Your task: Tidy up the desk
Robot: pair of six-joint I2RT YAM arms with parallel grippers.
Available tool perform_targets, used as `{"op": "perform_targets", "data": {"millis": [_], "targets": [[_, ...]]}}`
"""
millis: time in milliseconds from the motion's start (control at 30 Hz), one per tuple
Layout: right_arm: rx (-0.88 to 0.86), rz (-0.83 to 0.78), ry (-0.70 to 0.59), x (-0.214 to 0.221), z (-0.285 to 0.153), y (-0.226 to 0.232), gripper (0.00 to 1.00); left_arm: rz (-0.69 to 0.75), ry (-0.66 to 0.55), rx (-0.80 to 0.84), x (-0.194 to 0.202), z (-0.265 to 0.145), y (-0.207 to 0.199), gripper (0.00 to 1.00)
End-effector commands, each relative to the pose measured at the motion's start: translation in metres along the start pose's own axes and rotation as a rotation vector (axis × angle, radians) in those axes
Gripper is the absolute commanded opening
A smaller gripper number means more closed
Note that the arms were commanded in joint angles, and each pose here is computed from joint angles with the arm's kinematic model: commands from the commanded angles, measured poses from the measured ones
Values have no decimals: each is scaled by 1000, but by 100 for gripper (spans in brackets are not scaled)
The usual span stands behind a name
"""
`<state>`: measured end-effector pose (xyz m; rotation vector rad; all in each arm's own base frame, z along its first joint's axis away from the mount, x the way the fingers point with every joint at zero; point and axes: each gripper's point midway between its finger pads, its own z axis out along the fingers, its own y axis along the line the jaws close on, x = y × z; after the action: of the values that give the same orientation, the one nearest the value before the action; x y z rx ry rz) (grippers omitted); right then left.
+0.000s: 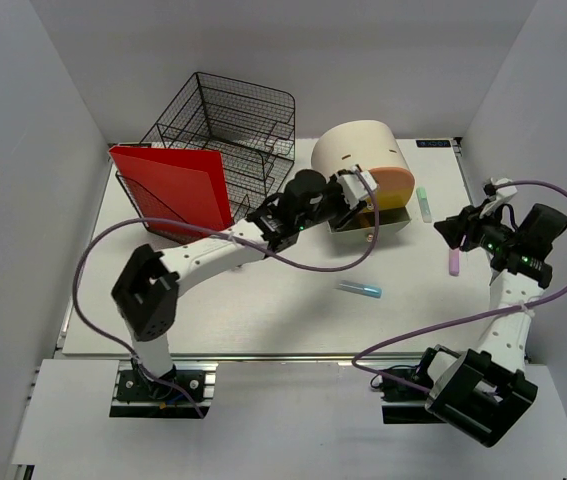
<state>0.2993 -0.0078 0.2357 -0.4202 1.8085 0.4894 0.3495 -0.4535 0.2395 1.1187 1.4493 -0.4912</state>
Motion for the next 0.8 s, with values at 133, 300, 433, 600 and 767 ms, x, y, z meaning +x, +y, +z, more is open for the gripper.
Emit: {"op": "perform_targets", "data": {"millis": [133, 300, 433, 600, 767], "targets": [[248, 124, 192, 34, -6, -51, 25, -446, -58, 65, -41, -64, -16, 12], [342, 168, 397, 76, -5, -84, 86, -754, -2, -33, 0, -115, -27, 44], [457, 109, 491, 102, -6, -113, 89, -906, -27, -81, 21, -156, -37, 82], [488, 40, 524, 106, 2, -133, 89, -1035, -1, -114, 49, -198, -52, 82], [531, 63, 591, 125, 10, -147, 54, -1124, 57, -223, 84, -224, -54, 81]]}}
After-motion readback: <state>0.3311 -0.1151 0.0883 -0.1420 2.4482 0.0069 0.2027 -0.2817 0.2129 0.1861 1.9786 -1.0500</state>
